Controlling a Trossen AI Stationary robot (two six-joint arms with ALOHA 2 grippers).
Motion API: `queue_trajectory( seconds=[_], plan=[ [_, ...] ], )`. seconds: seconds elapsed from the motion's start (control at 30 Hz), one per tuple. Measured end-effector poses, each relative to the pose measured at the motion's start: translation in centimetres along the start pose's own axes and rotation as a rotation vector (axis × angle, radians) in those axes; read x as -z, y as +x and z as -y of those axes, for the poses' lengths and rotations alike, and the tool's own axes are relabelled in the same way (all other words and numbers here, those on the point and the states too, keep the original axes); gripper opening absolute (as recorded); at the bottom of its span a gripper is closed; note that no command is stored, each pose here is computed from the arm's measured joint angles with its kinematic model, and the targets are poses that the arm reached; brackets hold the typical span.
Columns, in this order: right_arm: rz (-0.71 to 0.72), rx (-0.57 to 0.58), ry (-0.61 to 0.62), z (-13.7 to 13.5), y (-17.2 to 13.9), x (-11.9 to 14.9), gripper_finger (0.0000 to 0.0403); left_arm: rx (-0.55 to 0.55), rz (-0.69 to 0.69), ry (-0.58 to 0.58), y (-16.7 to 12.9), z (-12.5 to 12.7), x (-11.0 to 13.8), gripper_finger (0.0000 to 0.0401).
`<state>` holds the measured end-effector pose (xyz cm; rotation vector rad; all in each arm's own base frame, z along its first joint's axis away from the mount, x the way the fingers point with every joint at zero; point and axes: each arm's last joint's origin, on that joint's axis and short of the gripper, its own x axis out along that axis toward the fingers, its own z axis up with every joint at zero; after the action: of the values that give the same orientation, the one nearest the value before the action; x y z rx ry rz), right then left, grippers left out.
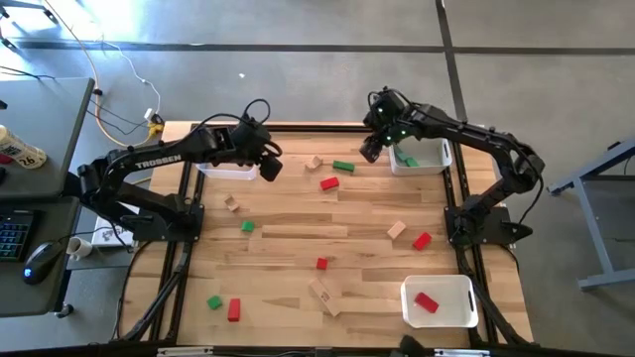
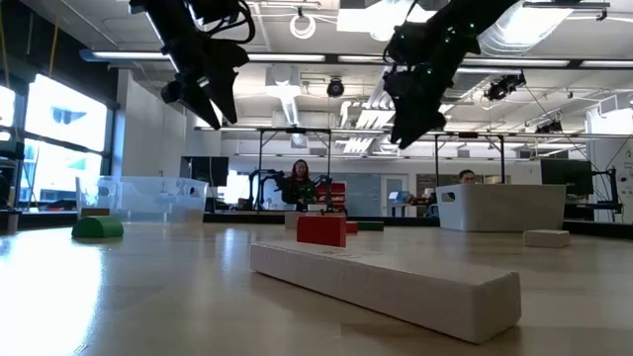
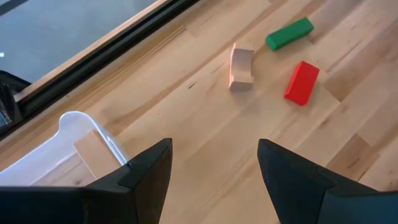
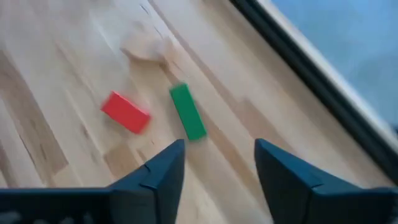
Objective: Sort & place blocks by color
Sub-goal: Put the red block into the white bin
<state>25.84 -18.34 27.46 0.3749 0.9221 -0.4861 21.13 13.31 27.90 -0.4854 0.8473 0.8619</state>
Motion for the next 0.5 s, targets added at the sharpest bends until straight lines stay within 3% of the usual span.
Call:
queue_trajectory(
  seconds=[0.2,0.33,0.5],
  plan=[
    [0.191,-0.068,-0.240,-1.6,0.0,-1.8,0.0241,0.005,0.004,-0.005,0.0,0.1,0.0,0.0223],
    [0.296,-0.137,-0.332,-2.3,-0.1,-2.7,0.0247,0.005,0.004,-0.019,0.0,0.1,0.0,0.0223],
    [0.313,-0.204,-0.438,-2.6,1.3,-2.9,0.0248,0.003,0.004,-0.019,0.0,0.1,0.0,0.0223]
  ],
)
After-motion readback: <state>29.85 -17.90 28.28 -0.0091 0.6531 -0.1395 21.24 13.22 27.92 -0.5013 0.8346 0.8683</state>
